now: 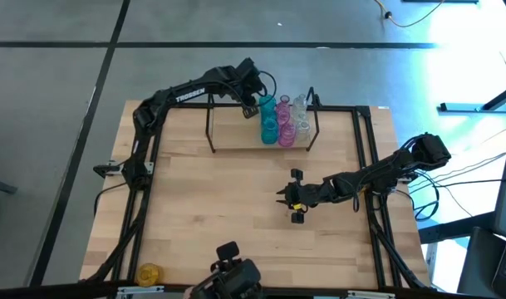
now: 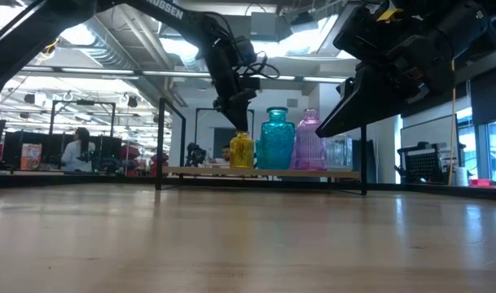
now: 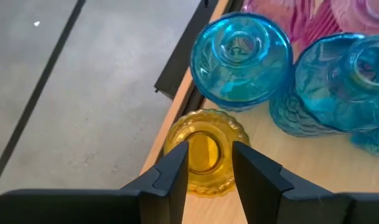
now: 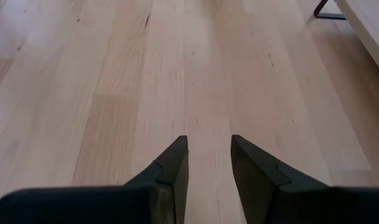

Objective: Sort vases onto shelf
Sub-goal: Put the top left yellow vase to the left side of the top blue vase on the shelf

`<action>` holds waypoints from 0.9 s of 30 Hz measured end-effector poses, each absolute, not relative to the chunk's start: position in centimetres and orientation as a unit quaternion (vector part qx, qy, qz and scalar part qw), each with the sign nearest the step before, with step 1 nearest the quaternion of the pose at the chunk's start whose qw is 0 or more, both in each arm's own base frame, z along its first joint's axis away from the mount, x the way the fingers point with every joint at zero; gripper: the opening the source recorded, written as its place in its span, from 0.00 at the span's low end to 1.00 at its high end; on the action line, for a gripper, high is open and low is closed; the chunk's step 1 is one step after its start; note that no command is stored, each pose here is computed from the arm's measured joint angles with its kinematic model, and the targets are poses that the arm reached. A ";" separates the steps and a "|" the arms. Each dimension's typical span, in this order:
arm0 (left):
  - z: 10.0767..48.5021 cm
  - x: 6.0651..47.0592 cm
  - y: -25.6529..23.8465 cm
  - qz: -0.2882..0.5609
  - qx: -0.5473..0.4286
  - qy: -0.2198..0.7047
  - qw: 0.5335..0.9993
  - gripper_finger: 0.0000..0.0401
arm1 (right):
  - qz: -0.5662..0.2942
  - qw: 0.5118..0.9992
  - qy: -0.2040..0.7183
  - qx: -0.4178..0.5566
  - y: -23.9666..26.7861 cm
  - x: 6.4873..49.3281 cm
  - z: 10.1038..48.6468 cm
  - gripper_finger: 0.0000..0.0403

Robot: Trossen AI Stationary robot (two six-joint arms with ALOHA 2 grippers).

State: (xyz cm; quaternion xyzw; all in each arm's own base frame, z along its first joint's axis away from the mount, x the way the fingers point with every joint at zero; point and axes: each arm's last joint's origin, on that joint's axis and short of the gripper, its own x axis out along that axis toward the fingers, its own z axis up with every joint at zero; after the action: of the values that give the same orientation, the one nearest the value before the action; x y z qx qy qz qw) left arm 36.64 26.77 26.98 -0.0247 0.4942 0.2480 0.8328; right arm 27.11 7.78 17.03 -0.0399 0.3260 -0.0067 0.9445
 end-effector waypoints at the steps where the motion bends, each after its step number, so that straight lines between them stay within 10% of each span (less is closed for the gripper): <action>1: 27.2 36.6 26.7 0.248 -0.023 0.492 0.834 0.29 | -0.007 0.945 0.326 -0.040 7.8 27.1 17.0 0.26; 27: 27.4 33.5 27.4 0.264 -0.033 0.571 0.777 0.29 | -0.007 0.943 0.329 -0.041 7.8 27.1 17.0 0.26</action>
State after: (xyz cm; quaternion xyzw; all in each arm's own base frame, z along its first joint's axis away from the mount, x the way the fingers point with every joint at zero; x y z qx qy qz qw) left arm 33.51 27.36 27.36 -0.0329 0.5705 0.2640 0.7770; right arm 27.07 7.77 16.98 -0.0405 0.3291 -0.0065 0.9434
